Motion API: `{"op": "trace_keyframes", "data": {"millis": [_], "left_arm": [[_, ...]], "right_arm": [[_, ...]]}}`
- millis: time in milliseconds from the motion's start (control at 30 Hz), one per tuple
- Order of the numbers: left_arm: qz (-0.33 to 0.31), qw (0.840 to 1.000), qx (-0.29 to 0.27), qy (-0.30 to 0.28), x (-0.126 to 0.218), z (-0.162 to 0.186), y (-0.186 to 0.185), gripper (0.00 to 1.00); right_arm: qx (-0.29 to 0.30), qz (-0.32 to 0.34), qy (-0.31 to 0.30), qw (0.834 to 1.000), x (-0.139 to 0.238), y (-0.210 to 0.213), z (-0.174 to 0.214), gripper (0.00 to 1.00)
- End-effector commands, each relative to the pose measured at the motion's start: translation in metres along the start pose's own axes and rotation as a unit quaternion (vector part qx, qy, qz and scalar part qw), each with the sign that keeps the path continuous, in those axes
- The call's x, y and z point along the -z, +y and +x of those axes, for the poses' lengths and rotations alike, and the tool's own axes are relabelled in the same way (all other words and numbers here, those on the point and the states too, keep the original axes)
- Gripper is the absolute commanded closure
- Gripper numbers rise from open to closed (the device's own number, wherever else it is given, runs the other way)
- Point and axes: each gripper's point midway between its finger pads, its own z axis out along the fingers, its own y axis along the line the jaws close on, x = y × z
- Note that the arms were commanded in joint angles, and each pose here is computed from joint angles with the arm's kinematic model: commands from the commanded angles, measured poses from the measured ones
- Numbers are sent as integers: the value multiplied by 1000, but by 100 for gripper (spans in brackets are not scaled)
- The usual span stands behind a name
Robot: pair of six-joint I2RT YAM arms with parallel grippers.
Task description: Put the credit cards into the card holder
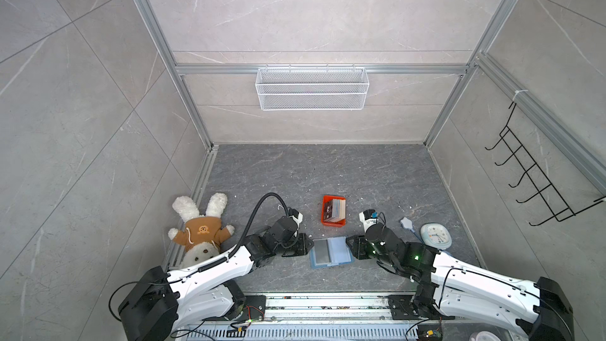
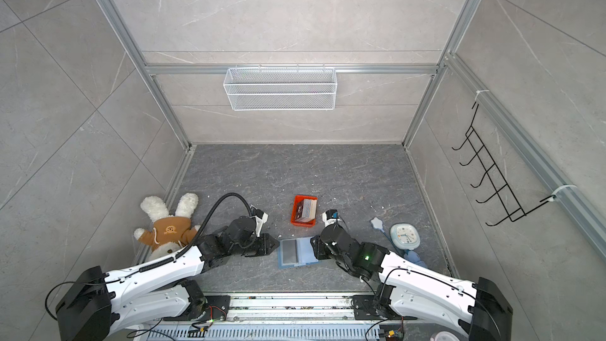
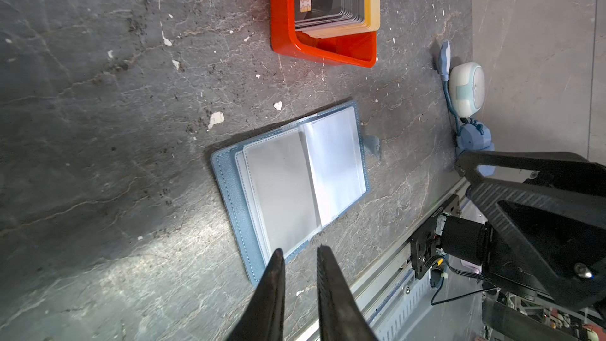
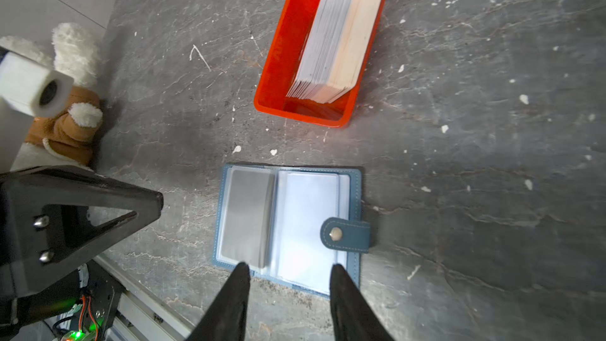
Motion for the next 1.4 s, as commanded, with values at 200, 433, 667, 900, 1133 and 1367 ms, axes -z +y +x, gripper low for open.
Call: {"op": "trace_keyframes", "data": {"millis": [200,433,667,900,1133,1367], "left_arm": [[33,999,-29,-12,11,-43,-17,78],[10,999,-39,-6,-7,-67,-25,79],[-7,999,-50,15,-35,-91,-33,79],[-22,998,-52,21,-56,-119,-33,81],[-48,997,-40,43,-75,-135,-12,78],[-50,996,-32,71,-90,-132,-7,77]], "right_arm": [[13,2,15,1000,-32,9,-28,43],[1,7,15,1000,-47,9,-59,32],[-37,23,18,999,-60,-13,-80,23],[-61,11,23,998,-75,-24,-93,22],[-66,-5,30,997,-97,-24,-106,22],[-64,4,44,997,-118,-26,-110,22]]}}
